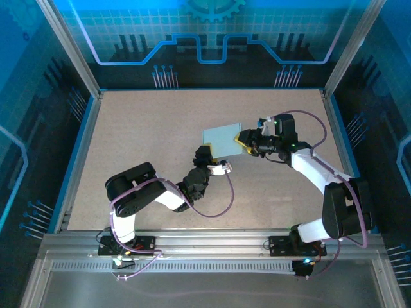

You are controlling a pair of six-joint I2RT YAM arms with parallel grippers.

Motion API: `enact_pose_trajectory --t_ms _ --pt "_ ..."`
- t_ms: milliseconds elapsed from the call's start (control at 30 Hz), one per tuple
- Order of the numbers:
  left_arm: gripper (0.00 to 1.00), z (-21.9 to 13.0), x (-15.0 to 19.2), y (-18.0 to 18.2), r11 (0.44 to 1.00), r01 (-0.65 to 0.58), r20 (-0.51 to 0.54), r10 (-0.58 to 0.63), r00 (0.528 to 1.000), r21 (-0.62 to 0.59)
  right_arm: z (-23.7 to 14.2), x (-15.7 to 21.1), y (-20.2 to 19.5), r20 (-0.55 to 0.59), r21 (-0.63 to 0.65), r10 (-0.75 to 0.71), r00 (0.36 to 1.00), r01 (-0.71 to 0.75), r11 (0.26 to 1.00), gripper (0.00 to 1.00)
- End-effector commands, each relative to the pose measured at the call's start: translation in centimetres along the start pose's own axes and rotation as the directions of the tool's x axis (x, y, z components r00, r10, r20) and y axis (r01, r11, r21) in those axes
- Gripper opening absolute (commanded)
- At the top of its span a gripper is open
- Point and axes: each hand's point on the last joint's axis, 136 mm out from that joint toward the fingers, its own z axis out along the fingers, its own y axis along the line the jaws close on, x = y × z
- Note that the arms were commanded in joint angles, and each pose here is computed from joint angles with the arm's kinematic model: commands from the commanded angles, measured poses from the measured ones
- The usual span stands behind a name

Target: Fold the paper box

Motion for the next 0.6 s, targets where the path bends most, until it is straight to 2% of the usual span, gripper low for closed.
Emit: enact_pose_trajectory --t_ms 0,133,267,433,567 --pt "0.34 -0.1 -0.5 1.6 0.997 0.06 0.005 -0.06 0.998 -0.051 -0.8 0.1 0.7 -0.003 -0.013 -0.007 1.0 0.007 1.0 0.46" --pt "0.28 -0.2 -0.5 1.6 0.997 0.068 0.009 -0.068 0.998 -0.048 -0.8 0.0 0.7 0.002 -0.009 -0.004 1.0 0.004 1.0 0.49" --pt "0.27 -0.3 -0.6 1.4 0.997 0.067 0.016 -0.067 0.998 -0.043 -0.8 -0.1 0.7 0.006 -0.004 -0.002 1.0 0.002 1.0 0.57" --pt "0.28 -0.5 -0.5 0.5 0.998 0.063 0.014 -0.063 0.998 -0.014 -1.2 -0.3 0.7 0.03 0.011 -0.015 0.999 0.015 1.0 0.74" --pt "0.28 -0.7 -0.2 -0.3 0.996 0.079 0.003 -0.079 0.997 0.034 -2.1 -0.7 0.4 0.066 0.055 -0.044 0.997 0.04 0.998 0.83"
